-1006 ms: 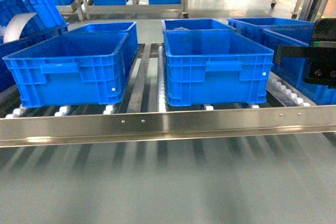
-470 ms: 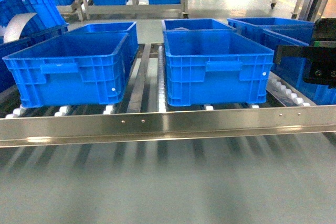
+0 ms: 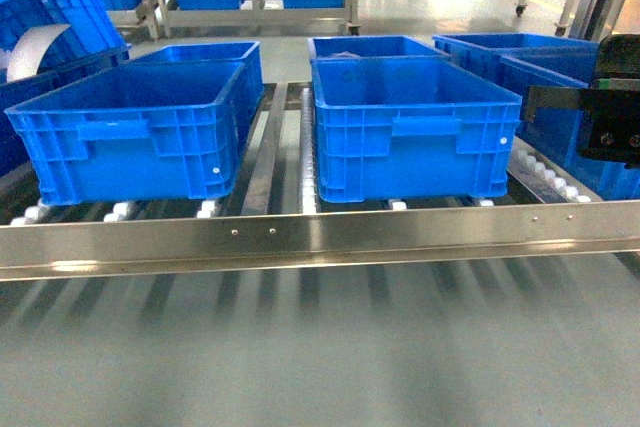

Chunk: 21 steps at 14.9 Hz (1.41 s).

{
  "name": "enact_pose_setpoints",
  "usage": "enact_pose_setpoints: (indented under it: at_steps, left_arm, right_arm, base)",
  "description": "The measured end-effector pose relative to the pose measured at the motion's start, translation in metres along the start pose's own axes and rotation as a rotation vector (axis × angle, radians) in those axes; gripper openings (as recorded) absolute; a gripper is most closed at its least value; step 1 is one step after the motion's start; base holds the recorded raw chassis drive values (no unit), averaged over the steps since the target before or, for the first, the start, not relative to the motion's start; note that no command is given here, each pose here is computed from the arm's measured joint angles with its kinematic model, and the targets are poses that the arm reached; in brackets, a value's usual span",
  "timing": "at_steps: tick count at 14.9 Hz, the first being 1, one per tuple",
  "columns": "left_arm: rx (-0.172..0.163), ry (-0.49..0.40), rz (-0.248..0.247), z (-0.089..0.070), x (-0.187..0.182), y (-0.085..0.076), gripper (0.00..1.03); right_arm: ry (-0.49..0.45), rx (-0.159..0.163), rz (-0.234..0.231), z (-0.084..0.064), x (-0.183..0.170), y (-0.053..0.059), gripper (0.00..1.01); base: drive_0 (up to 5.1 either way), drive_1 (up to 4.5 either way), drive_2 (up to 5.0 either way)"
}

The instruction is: Sort blue parts and orange caps into right shelf containers

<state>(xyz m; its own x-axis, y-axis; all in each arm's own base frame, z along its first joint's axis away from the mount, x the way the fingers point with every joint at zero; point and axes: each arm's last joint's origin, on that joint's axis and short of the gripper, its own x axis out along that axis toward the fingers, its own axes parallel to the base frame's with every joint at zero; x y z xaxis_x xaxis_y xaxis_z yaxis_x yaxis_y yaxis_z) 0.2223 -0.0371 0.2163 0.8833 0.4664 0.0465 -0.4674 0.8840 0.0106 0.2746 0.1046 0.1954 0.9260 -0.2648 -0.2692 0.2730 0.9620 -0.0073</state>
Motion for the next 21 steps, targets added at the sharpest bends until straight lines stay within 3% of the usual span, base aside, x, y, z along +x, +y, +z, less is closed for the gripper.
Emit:
enact_pose_setpoints:
  at_steps: [21]
  left_arm:
    - [0.001, 0.001, 0.001, 0.0, -0.0001, 0.0001, 0.41]
  right_arm:
    - [-0.001, 0.0, 0.0, 0.0001, -0.0001, 0.0, 0.41]
  base:
    - [0.0, 0.0, 0.0]
